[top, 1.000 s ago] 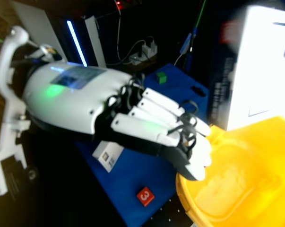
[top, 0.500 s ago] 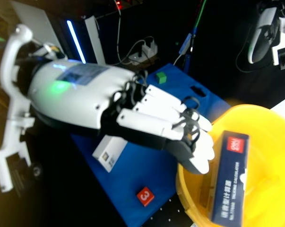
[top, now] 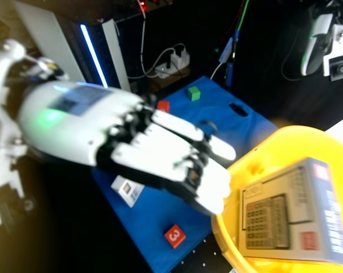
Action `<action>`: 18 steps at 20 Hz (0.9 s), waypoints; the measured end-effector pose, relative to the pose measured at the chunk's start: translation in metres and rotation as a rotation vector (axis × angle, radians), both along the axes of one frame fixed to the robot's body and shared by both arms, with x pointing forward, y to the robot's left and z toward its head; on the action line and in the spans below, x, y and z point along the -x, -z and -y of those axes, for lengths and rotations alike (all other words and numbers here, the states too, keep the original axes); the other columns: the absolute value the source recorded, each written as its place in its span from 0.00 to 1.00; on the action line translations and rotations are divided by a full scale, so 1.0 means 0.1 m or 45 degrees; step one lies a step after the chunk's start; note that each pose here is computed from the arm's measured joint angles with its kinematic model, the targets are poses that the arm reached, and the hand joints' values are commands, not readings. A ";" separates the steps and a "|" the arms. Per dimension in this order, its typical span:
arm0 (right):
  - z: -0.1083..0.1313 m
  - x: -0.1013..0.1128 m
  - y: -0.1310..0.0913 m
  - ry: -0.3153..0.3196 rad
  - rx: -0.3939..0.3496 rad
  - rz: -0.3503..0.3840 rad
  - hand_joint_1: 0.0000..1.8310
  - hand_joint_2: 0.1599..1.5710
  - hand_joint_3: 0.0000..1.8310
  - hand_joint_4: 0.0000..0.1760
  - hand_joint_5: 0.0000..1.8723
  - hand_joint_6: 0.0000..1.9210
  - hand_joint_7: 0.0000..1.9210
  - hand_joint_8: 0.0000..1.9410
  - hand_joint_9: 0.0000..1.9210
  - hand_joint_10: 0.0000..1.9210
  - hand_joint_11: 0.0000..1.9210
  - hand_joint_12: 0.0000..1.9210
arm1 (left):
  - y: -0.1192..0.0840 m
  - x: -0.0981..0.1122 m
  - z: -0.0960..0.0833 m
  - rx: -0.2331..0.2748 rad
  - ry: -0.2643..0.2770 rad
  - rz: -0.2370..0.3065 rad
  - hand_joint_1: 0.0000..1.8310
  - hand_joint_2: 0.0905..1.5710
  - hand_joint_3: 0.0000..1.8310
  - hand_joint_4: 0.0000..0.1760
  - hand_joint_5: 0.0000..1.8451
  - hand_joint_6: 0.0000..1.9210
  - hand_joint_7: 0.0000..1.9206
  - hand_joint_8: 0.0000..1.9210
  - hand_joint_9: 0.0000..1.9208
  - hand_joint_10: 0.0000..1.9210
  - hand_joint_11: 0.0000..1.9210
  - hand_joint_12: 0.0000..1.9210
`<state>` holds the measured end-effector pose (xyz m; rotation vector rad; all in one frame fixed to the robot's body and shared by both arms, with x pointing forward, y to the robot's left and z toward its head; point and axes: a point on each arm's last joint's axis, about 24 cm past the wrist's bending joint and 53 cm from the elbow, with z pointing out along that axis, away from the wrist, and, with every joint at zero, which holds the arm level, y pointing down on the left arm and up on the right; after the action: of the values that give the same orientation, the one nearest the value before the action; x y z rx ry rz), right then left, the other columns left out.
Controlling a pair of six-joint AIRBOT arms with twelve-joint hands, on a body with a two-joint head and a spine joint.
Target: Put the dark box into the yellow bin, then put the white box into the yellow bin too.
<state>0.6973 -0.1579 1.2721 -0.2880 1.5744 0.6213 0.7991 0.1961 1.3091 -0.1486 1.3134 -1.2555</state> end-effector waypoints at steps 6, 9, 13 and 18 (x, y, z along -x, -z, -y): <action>0.02 0.16 0.29 -0.012 0.058 -0.077 0.16 0.43 0.00 0.31 0.02 0.00 0.12 0.00 0.08 0.00 0.00 0.26 | 0.19 -0.01 -0.18 -0.051 -0.051 -0.054 0.65 0.44 0.00 0.61 0.28 0.00 0.19 0.00 0.17 0.00 0.16 0.00; 0.00 0.22 0.47 -0.023 0.095 -0.125 0.16 0.48 0.00 0.13 0.00 0.00 0.09 0.00 0.07 0.00 0.00 0.25 | 0.25 0.00 -0.20 -0.052 -0.061 -0.069 0.67 0.44 0.00 0.54 0.29 0.00 0.19 0.00 0.16 0.00 0.14 0.00; 0.01 0.27 0.65 -0.030 0.132 -0.166 0.17 0.45 0.00 0.35 0.03 0.00 0.12 0.00 0.09 0.00 0.00 0.34 | 0.39 0.00 -0.23 -0.052 -0.078 -0.104 0.64 0.44 0.00 0.66 0.26 0.00 0.17 0.00 0.14 0.00 0.14 0.00; -0.04 0.32 0.80 -0.049 0.157 -0.202 0.19 0.45 0.00 0.30 0.02 0.00 0.12 0.00 0.10 0.00 0.00 0.22 | 0.35 0.01 -0.27 -0.039 -0.081 -0.090 0.64 0.46 0.01 0.53 0.27 0.00 0.17 0.00 0.14 0.00 0.14 0.01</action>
<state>0.6652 -0.1541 1.1920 -0.3692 1.7666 0.5893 0.7984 0.2232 1.2745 -0.2131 1.3779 -1.1851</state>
